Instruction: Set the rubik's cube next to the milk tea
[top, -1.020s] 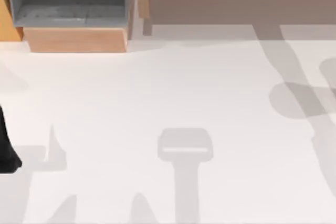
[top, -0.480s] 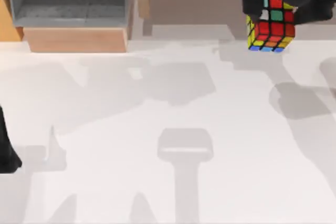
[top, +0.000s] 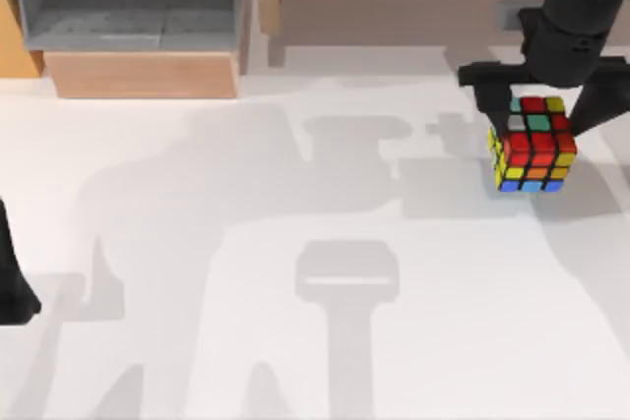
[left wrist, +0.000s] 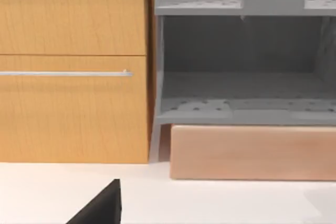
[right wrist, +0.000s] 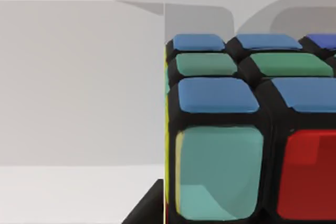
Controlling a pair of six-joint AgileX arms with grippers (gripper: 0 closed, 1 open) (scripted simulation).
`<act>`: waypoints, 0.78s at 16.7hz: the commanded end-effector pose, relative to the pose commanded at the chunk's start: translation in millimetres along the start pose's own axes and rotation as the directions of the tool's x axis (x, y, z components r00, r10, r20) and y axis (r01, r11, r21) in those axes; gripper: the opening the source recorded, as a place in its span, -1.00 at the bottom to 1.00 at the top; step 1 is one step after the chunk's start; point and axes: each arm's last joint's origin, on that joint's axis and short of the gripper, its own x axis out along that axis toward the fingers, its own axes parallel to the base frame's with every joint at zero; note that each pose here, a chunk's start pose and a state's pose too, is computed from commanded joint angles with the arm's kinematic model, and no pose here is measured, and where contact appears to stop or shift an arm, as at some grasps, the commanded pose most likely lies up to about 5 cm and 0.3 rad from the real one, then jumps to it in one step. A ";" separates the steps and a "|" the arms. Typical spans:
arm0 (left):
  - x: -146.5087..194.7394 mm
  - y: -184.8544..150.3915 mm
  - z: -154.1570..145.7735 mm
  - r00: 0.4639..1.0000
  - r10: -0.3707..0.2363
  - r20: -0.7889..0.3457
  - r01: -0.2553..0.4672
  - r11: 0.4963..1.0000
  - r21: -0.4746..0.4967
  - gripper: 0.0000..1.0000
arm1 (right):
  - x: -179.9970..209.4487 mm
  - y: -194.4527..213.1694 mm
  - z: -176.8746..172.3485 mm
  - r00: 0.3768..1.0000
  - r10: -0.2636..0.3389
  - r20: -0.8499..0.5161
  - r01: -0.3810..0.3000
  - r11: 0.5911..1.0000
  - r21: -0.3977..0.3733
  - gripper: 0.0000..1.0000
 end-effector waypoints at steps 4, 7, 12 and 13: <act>0.0 0.0 0.0 1.000 0.000 0.000 0.000 1.000 0.000 1.00 | -1.0 2.5 -0.5 1.000 0.001 0.007 0.000 1.000 -0.003 -1.00; 0.0 0.0 0.0 1.000 0.000 0.000 0.000 1.000 0.000 1.00 | -4.5 4.0 -1.3 1.000 0.006 0.022 -0.006 1.000 -0.008 -1.00; 0.0 0.0 0.0 1.000 0.000 0.000 0.000 1.000 0.000 1.00 | -12.9 5.9 -2.1 0.998 0.020 0.059 -0.020 1.000 -0.014 -1.00; 0.0 0.0 0.0 1.000 0.000 0.000 0.000 1.000 0.000 1.00 | -14.4 6.0 -2.2 0.998 0.023 0.066 -0.022 1.000 -0.015 -1.00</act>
